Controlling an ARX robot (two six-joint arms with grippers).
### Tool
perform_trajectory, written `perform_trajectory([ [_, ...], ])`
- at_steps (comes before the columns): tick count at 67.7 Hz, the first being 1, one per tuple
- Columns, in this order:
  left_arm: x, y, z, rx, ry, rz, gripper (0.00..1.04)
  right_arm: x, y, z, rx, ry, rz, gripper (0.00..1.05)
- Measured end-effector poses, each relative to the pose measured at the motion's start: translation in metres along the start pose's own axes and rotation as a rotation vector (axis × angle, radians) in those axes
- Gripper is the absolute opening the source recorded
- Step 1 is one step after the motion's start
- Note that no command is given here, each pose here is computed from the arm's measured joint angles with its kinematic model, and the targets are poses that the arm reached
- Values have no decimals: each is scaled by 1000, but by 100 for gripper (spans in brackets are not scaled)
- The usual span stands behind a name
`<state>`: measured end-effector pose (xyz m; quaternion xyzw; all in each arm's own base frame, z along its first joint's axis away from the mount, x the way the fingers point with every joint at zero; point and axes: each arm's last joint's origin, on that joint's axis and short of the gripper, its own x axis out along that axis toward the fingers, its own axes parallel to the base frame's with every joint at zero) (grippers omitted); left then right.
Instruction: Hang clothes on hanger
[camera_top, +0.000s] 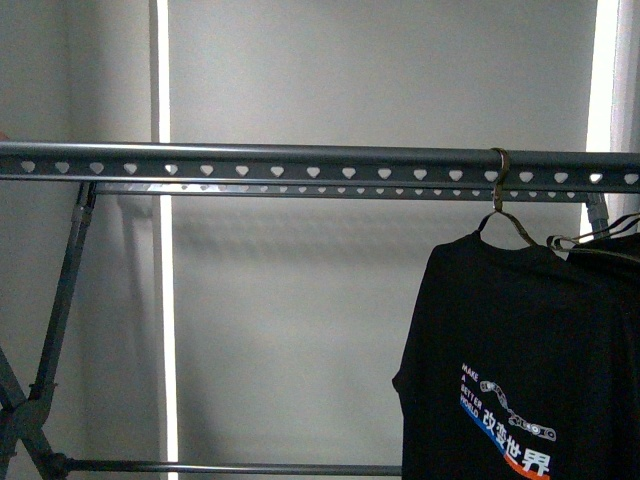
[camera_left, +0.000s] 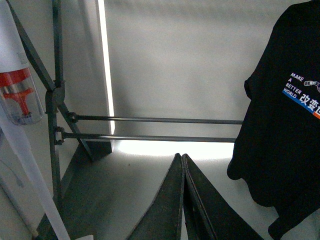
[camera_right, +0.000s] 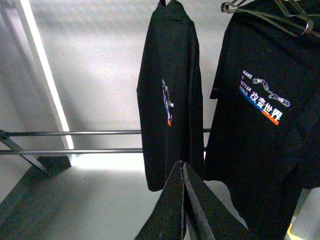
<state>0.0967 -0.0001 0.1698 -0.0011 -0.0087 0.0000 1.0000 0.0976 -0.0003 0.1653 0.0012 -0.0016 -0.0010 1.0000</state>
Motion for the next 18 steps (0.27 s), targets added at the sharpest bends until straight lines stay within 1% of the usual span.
perform_trajectory([
  [1, 0, 0, 0, 0, 1, 0, 4, 0, 0, 0, 0, 0, 0, 2],
  [3, 0, 0, 0, 0, 0, 0, 7, 0, 0, 0, 0, 0, 0, 2],
  [6, 0, 0, 0, 0, 1, 0, 18, 0, 0, 0, 0, 0, 0, 2],
  [9, 0, 0, 0, 0, 0, 0, 25, 0, 0, 0, -2, 0, 0, 3],
  [11, 0, 0, 0, 0, 0, 0, 32, 0, 0, 0, -2, 0, 0, 9],
  [14, 0, 0, 0, 0, 0, 0, 39, 0, 0, 0, -2, 0, 0, 17],
  [18, 0, 0, 0, 0, 1, 0, 51, 0, 0, 0, -2, 0, 0, 29],
])
